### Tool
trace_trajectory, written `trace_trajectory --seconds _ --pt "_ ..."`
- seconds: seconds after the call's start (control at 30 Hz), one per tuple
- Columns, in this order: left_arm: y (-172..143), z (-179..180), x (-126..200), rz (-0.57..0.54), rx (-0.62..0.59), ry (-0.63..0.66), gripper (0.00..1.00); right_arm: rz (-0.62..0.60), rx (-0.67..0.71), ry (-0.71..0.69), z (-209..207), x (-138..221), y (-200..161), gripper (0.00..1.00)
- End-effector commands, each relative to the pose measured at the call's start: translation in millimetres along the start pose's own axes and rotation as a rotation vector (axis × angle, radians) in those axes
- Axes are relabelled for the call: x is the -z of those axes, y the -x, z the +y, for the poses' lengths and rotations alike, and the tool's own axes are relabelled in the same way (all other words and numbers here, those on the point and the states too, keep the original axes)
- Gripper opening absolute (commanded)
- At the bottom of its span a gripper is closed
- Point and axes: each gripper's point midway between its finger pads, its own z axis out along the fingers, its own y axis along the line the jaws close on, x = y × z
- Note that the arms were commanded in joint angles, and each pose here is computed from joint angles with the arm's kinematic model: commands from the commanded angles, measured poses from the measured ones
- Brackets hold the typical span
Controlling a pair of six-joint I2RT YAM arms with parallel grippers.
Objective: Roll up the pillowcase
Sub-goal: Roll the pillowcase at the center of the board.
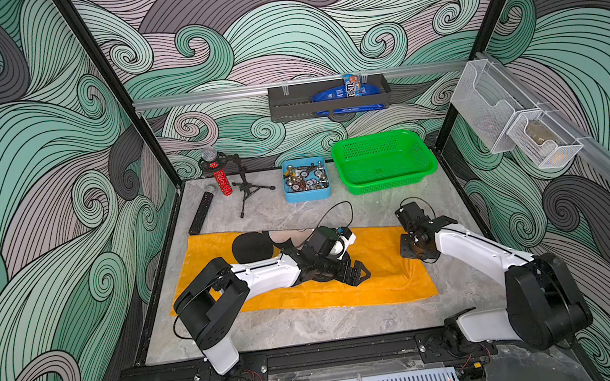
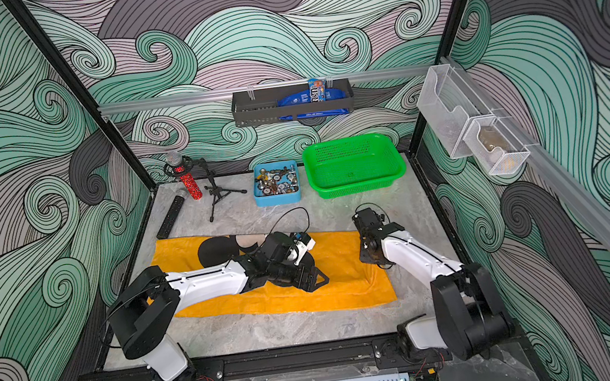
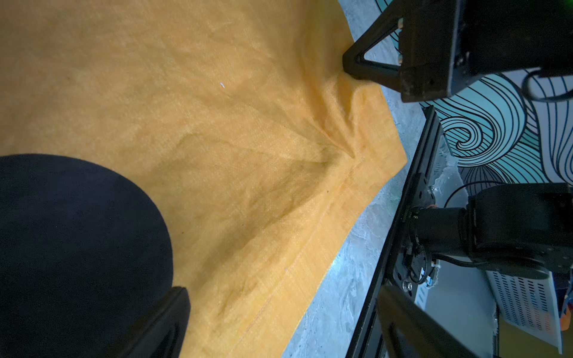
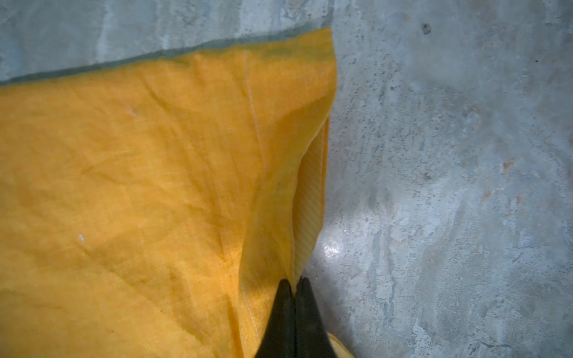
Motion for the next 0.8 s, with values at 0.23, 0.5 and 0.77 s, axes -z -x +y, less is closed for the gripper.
trace_trajectory --seconds 0.23,0.5,0.77 --pt "5.2 6.8 13.6 -0.019 0.005 0.012 0.97 0.061 0.042 0.01 36.8 3.8 -10.2 0.01" --pt "-3.4 10.2 24.2 -0.015 0.022 0.021 0.97 0.083 0.131 0.03 72.6 4.1 -22.1 0.02" --pt "-15.6 12.2 38.6 -0.012 0.043 0.03 0.97 0.135 0.162 0.058 97.9 -0.9 -33.0 0.05"
